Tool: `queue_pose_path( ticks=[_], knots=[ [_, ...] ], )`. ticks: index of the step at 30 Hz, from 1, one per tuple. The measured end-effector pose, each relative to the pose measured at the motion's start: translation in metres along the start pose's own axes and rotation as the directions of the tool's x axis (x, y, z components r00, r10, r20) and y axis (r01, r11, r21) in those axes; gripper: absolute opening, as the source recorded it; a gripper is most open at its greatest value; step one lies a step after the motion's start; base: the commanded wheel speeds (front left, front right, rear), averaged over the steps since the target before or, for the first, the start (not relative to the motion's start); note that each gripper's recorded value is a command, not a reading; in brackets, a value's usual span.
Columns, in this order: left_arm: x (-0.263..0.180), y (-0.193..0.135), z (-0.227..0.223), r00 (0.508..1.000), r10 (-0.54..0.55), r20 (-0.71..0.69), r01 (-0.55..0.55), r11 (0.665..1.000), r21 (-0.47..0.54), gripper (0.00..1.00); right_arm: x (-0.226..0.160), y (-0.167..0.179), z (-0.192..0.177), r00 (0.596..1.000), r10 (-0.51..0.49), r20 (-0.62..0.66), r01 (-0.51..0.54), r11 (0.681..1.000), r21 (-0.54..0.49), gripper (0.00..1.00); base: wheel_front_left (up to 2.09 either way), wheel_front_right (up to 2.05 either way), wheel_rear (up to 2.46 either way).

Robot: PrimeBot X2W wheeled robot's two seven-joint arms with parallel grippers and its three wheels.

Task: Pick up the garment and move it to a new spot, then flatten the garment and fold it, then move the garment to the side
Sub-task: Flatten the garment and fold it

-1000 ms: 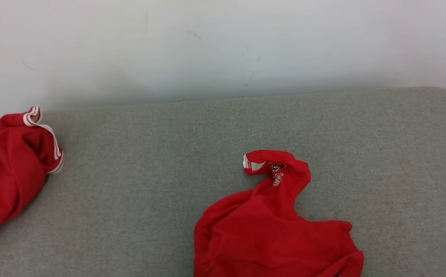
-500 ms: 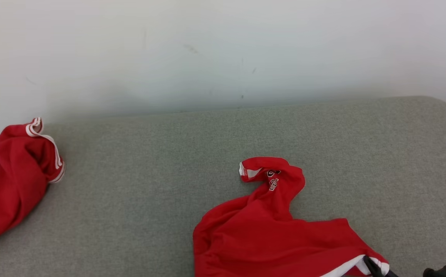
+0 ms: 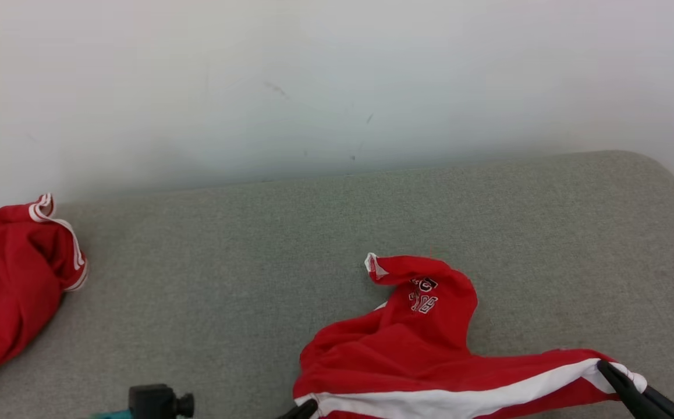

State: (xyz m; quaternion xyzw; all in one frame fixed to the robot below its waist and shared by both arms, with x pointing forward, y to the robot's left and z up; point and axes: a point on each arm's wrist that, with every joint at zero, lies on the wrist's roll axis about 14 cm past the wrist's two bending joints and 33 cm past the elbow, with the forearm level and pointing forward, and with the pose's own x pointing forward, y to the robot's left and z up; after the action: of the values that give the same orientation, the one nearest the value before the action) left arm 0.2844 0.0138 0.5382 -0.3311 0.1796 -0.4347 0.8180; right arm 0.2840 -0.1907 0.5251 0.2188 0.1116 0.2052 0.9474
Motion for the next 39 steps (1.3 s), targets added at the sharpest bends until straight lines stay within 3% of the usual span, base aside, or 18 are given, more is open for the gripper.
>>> queue_pose_path(
  ticks=[12, 20, 25, 30, 35, 39],
  knots=[
    [-0.003, -0.06, 0.065, 0.979, -0.164, 0.122, 0.166, 0.986, -0.005, 0.0, -0.028, 0.045, 0.064, 0.989, 0.139, 0.056, -0.142, 0.988, 0.054, 0.0, 0.0, 0.0, 0.0],
    [0.026, -0.033, 0.132, 0.985, -0.111, 0.134, 0.087, 0.98, 0.176, 0.0, -0.002, 0.052, 0.111, 0.979, 0.204, 0.031, -0.201, 0.977, -0.076, 0.0, 0.0, 0.0, 0.0],
    [0.075, 0.013, 0.201, 0.987, -0.033, 0.16, -0.016, 0.954, 0.299, 0.0, 0.06, 0.022, 0.153, 0.984, 0.175, 0.026, -0.167, 0.966, -0.196, 0.0, 0.0, 0.0, 0.0],
    [0.118, 0.052, 0.261, 0.972, 0.019, 0.234, -0.111, 0.915, 0.387, 0.0, 0.14, 0.007, 0.193, 0.978, 0.186, 0.1, -0.147, 0.939, -0.31, 0.0, 0.0, 0.0, 0.0],
    [0.156, 0.084, 0.324, 0.921, 0.011, 0.388, -0.208, 0.859, 0.468, 0.0, 0.228, 0.017, 0.236, 0.937, 0.248, 0.246, -0.139, 0.911, -0.387, 0.0, 0.0, 0.0, 0.0],
    [0.177, 0.106, 0.363, 0.852, -0.051, 0.522, -0.266, 0.816, 0.513, 0.0, 0.283, 0.023, 0.253, 0.894, 0.293, 0.338, -0.128, 0.892, -0.434, 0.0, 0.0, 0.0, 0.0]
  ],
)
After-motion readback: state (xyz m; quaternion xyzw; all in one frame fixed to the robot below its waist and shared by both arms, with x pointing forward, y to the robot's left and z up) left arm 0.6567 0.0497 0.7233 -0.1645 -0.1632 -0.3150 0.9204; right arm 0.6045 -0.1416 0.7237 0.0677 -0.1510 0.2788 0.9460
